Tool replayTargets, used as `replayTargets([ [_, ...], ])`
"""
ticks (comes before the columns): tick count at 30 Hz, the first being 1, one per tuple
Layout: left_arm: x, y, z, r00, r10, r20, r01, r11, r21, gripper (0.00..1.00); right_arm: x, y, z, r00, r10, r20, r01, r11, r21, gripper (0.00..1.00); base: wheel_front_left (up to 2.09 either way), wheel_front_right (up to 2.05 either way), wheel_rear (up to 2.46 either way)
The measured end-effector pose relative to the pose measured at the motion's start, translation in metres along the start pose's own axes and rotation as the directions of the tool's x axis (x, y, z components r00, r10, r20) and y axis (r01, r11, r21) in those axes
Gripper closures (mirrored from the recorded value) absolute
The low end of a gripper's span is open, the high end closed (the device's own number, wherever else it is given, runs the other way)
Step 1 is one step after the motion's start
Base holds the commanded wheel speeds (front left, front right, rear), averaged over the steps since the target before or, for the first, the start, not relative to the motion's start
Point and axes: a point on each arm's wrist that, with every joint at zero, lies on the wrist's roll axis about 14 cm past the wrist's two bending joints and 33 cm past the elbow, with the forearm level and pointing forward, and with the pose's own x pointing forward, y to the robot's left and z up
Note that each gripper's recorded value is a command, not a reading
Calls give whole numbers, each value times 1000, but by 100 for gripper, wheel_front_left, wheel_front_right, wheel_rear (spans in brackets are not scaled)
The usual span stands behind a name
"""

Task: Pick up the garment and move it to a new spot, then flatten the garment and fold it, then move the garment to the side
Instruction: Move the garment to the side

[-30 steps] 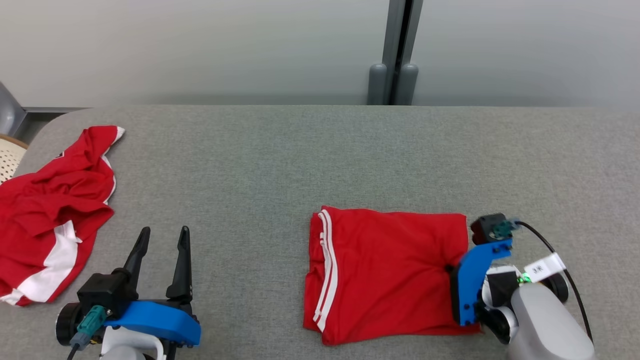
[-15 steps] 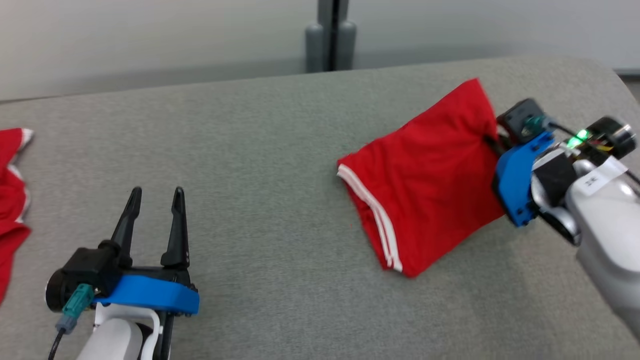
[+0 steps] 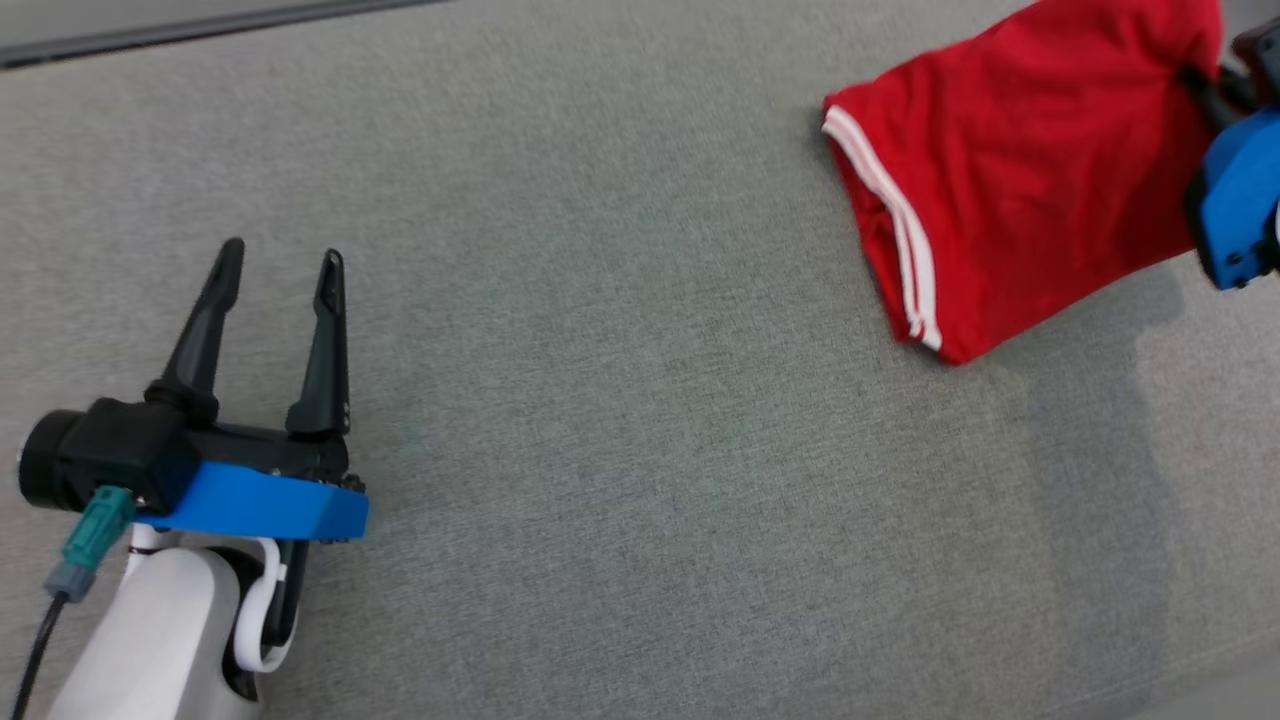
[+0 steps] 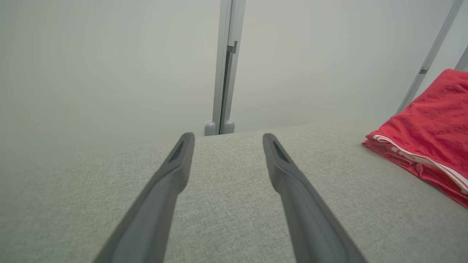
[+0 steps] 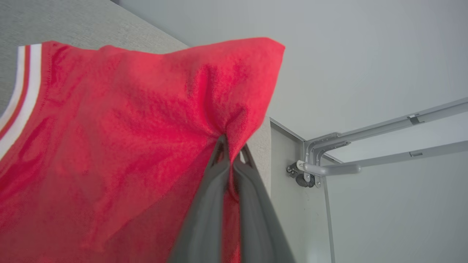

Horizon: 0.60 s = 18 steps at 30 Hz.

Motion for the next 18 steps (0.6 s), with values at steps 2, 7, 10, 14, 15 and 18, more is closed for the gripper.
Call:
replayTargets([
  [2, 7, 1, -7, 1000, -12, -10, 12, 1000, 0, 0, 4, -13, -9, 999, -32, -18, 32, 999, -5, 100, 0, 0, 0],
  [7, 18, 0, -24, 999, -30, -37, 29, 999, -13, 0, 12, -32, -36, 994, -89, -69, 89, 996, -6, 100, 0, 0, 0],
  [10, 20, -1, -28, 998, -38, -44, 37, 999, -20, 0, 13, -41, -42, 991, -120, -67, 119, 993, -18, 100, 0, 0, 0],
  [14, 20, 3, -29, 998, -32, -52, 31, 999, -14, 0, 16, -45, -44, 989, -138, -57, 135, 989, -59, 100, 0, 0, 0],
  [15, 20, 4, -29, 998, -31, -52, 30, 999, -12, 0, 17, -47, -43, 988, -144, -53, 141, 988, -55, 100, 0, 0, 0],
  [18, 18, 6, -28, 998, -27, -51, 27, 1000, -9, 0, 19, -50, -43, 986, -157, -48, 155, 987, -51, 100, 0, 0, 0],
])
